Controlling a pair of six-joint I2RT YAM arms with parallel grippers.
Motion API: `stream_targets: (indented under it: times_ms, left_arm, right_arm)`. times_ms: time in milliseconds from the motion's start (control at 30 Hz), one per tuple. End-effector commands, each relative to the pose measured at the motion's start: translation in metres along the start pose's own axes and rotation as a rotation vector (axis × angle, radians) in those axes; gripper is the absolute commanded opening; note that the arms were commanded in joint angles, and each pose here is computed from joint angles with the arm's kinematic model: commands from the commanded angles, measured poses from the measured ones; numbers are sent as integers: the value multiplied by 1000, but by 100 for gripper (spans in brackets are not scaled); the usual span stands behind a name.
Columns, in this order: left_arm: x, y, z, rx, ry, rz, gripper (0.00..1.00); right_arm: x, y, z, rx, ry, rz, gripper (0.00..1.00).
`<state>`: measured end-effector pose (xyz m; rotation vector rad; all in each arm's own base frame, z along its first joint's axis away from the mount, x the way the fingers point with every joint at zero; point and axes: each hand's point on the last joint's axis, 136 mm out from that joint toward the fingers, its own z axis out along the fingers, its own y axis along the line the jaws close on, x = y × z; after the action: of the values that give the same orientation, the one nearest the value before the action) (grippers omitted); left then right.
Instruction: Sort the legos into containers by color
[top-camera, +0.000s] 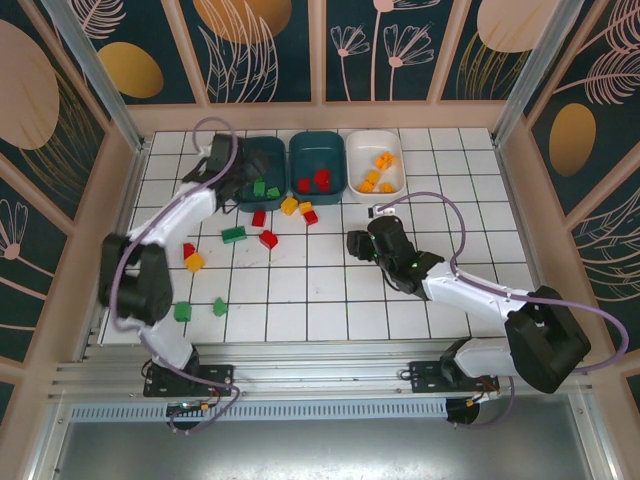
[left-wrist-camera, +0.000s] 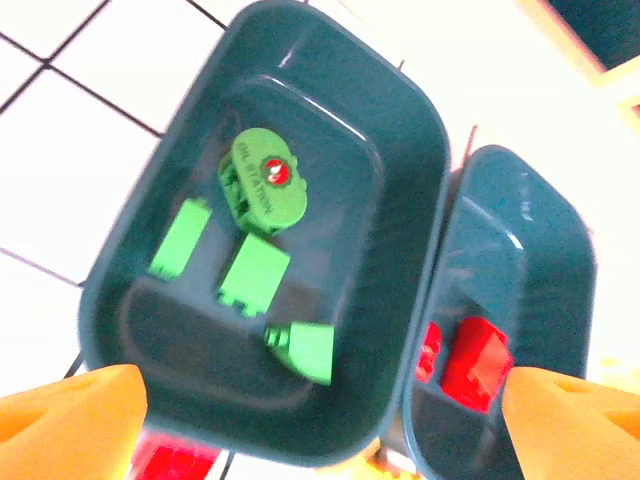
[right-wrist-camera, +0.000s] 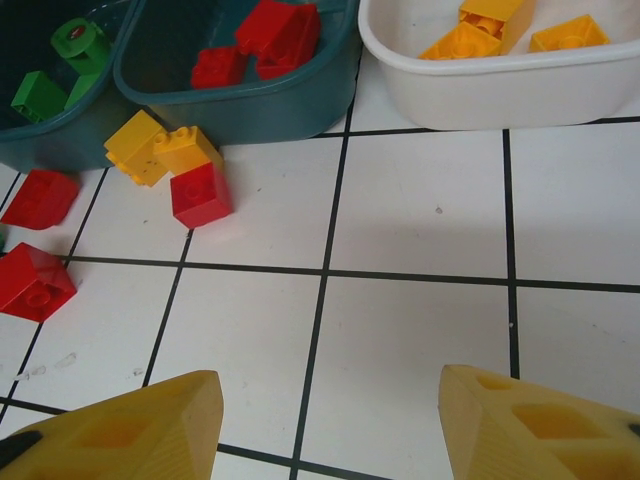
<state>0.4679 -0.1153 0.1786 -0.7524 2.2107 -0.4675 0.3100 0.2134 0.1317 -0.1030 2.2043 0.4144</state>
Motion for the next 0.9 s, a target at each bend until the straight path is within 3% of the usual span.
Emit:
stream_targets:
  times_ms: [0,200,400,500,733,867]
  left_arm:
    - [36,53,-43,-74,57,-123,91]
    - [112,159,-100,-294,157,-294,89]
    - [151,211,-125,-460,257,-246,89]
    - [172,231,-126,-503,314,-220,86]
    - [216,245,-115,-453,447,-206,76]
    - [216,249,-114,-467,433,-182,74]
  right_arm:
    - [-18,4,-7,10,-50,-14,61]
    - [-16,6,-3,-11,-45,-50,62]
    - [-9,5,6,-15,-42,-72,63]
    - [-4,3,8,-22,-45,-61,63]
    - [1,-3,8,-13,-54,-48,63]
    - [3,-5,9,-14,-54,-43,63]
